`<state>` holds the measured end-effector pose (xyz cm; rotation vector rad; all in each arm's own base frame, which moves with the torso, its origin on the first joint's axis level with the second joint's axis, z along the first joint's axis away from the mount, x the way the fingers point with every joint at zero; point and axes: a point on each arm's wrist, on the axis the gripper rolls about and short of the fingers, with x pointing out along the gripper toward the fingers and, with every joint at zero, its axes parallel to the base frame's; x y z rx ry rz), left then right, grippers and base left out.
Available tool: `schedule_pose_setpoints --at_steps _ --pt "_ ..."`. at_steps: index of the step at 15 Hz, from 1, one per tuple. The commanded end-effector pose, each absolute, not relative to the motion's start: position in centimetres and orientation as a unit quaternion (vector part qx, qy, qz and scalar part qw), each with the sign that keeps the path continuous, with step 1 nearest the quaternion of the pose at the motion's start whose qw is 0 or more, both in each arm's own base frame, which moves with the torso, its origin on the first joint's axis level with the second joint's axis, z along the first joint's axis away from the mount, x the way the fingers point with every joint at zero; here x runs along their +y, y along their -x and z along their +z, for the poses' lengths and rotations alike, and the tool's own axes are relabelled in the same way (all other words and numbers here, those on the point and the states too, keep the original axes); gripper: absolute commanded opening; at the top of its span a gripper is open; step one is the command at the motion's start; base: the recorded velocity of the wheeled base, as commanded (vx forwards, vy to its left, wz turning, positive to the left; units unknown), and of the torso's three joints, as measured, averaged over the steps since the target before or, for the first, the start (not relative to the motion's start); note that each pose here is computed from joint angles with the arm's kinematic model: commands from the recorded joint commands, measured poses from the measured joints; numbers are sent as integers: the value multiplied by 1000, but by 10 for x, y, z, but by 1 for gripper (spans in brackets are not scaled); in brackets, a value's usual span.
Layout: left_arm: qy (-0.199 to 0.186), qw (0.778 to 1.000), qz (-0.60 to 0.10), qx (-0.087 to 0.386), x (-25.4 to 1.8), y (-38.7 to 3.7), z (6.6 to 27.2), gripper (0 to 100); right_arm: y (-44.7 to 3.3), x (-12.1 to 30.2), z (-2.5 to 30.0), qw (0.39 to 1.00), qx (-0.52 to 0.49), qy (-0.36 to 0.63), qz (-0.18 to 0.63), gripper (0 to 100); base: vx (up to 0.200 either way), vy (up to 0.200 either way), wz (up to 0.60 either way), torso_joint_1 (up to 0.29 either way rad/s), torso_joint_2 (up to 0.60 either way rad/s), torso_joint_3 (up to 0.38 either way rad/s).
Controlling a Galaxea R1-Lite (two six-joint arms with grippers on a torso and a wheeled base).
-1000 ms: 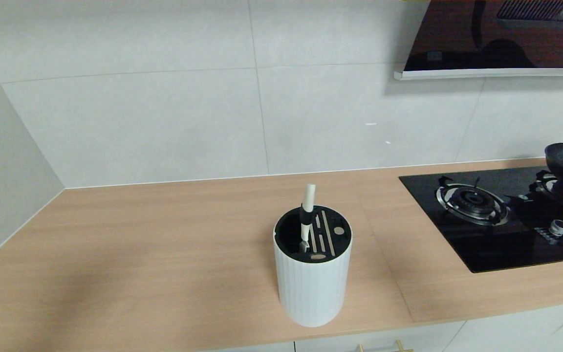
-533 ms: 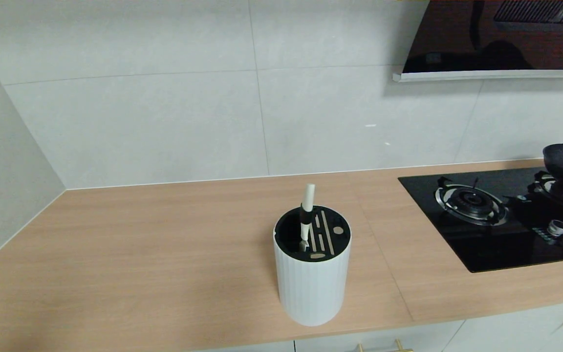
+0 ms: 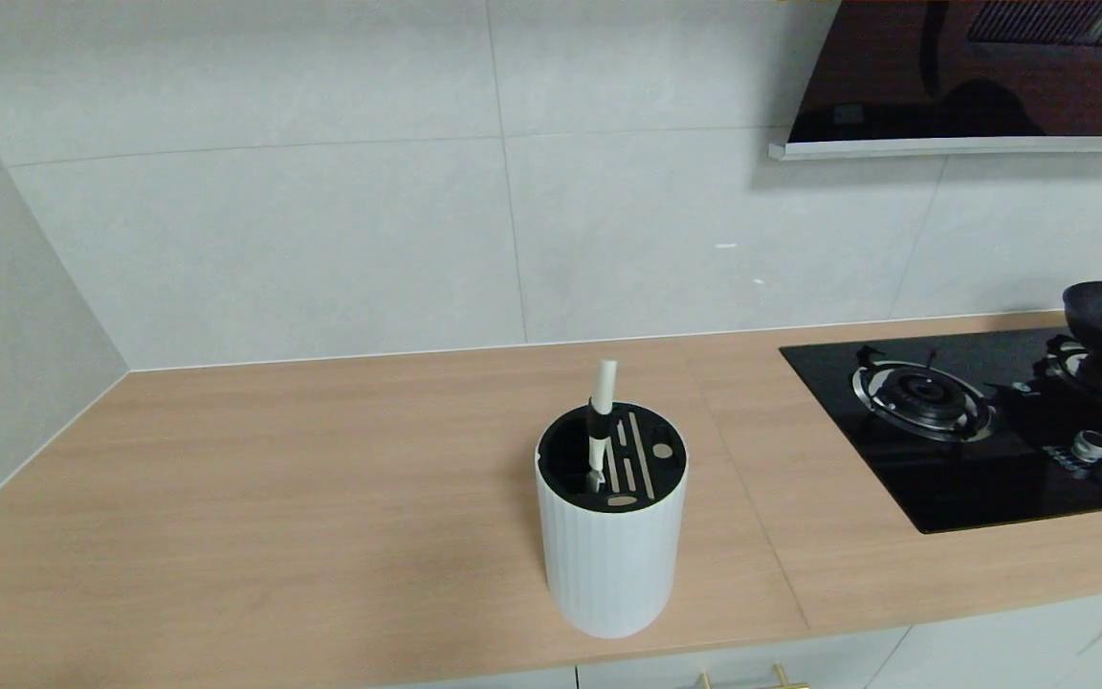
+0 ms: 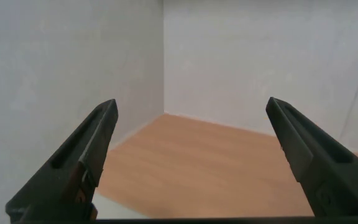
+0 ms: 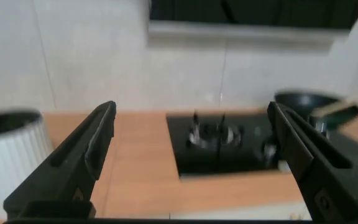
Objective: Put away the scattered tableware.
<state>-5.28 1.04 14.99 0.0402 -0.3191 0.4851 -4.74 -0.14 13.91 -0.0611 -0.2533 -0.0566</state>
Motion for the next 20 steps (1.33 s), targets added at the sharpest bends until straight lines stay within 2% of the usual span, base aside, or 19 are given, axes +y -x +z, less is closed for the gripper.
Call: schedule_pose_setpoints --at_steps 1,3,6,7,9,10,13,14,16,20 --pt "-36 974 199 -100 9 34 113 100 31 -1 107 995 -90 32 -26 100 0 0 0 0 0 0" --pt "-40 983 165 -73 7 26 93 100 25 -1 94 995 -92 32 -22 100 0 0 0 0 0 0" --pt "-27 991 125 -44 6 24 85 100 23 0 87 998 -58 33 -1 100 0 0 0 0 0 0" --pt "-29 994 102 -15 5 23 79 100 23 0 80 999 -21 34 5 100 0 0 0 0 0 0" --pt "-13 998 52 -17 2 23 79 100 23 1 75 999 2 28 18 100 0 0 0 0 0 0" --pt "-7 1000 5 -2 0 23 76 100 23 1 75 999 2 27 20 100 0 0 0 0 0 0" --pt "-46 999 -24 0 -1 23 75 100 23 1 75 1000 1 20 21 100 0 0 0 0 0 0" --pt "-42 999 -24 1 -1 23 75 100 23 1 75 1000 1 16 20 100 0 0 0 0 0 0" --pt "-7 1000 -22 1 -1 23 75 100 23 1 75 1000 1 16 20 100 0 0 0 0 0 0" --pt "-8 1000 -23 1 -1 23 75 100 23 1 75 1000 2 15 21 100 0 0 0 0 0 0"
